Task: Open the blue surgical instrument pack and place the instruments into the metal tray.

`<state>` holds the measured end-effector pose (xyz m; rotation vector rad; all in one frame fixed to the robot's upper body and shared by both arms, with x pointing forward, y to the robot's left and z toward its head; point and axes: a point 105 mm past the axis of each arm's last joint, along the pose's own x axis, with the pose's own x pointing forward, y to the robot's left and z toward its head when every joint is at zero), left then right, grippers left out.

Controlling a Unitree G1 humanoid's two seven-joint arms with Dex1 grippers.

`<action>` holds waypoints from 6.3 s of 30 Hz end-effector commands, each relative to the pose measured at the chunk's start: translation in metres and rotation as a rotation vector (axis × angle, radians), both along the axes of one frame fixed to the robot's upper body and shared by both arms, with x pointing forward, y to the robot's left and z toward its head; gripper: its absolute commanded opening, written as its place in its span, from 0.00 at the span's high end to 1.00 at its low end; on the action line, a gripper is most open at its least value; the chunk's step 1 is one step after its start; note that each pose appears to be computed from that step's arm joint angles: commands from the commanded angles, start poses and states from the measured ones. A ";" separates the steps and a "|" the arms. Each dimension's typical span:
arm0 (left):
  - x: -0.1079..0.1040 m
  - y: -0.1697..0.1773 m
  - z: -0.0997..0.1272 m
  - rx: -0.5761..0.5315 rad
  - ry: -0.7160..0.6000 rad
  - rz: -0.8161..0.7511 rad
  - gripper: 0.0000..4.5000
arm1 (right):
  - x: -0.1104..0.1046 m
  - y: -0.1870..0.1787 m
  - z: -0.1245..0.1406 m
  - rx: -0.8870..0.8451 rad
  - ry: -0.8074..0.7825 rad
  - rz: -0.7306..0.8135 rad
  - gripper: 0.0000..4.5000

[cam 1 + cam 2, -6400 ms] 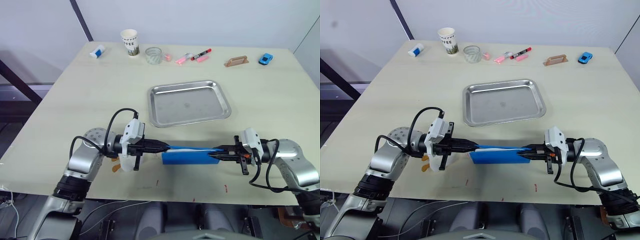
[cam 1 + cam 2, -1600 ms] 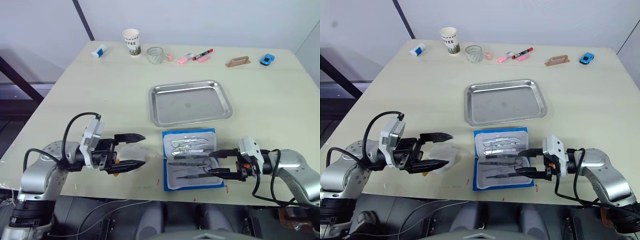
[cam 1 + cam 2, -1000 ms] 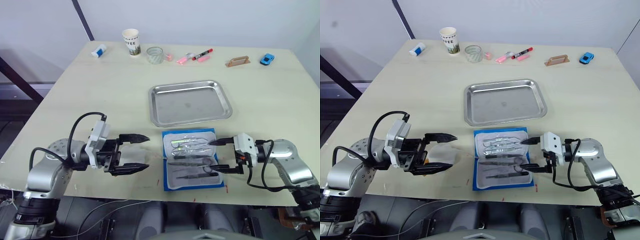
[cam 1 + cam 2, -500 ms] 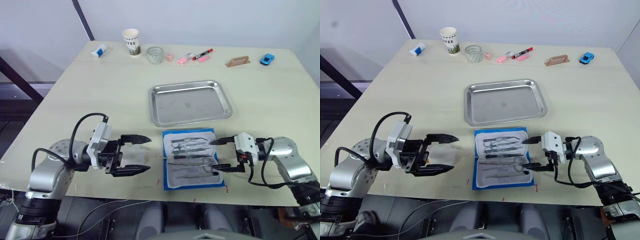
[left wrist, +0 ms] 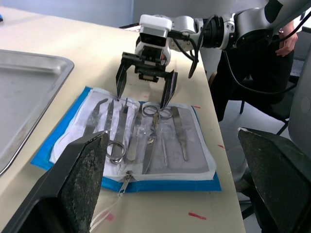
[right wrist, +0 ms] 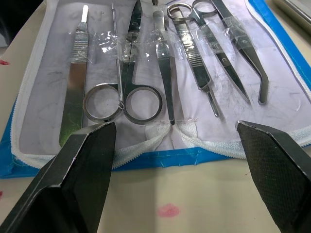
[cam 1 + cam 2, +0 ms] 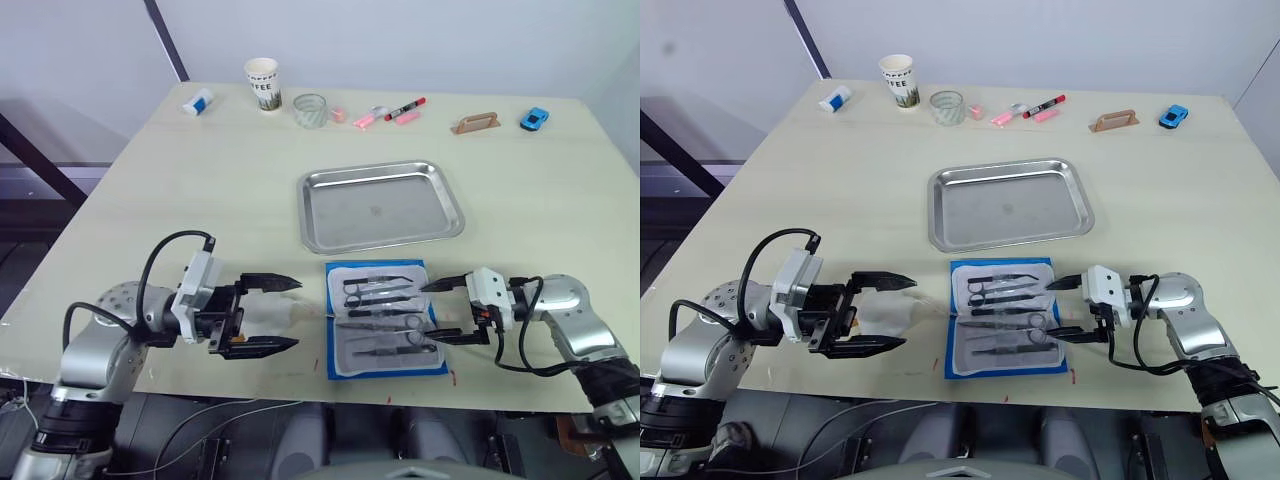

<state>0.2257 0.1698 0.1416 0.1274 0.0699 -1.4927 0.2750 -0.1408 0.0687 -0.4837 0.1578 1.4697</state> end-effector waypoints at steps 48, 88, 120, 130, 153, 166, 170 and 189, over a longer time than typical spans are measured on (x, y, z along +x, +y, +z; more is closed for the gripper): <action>0.029 -0.015 0.010 0.090 0.011 0.227 0.00 | -0.011 -0.001 -0.032 -0.070 0.107 -0.011 0.04; 0.092 -0.073 -0.051 0.401 -0.125 0.104 0.69 | -0.017 0.009 -0.029 -0.049 0.099 -0.044 0.02; 0.091 -0.075 -0.052 0.491 -0.095 0.085 0.99 | -0.018 0.028 -0.025 -0.006 0.105 0.007 0.02; 0.092 -0.070 -0.046 0.498 -0.095 0.091 0.99 | -0.013 0.023 -0.034 -0.073 0.117 0.015 0.02; 0.104 -0.044 -0.032 0.455 -0.027 0.148 0.99 | -0.014 0.022 -0.039 -0.133 0.162 0.020 0.02; 0.092 -0.048 -0.026 0.521 -0.083 0.134 0.99 | -0.015 0.023 -0.041 -0.143 0.168 0.030 0.02; 0.089 -0.046 -0.022 0.541 -0.087 0.134 0.99 | -0.016 0.022 -0.042 -0.147 0.175 0.032 0.02; 0.080 -0.023 -0.008 0.567 -0.072 0.176 0.99 | -0.017 0.017 -0.045 -0.167 0.192 0.036 0.02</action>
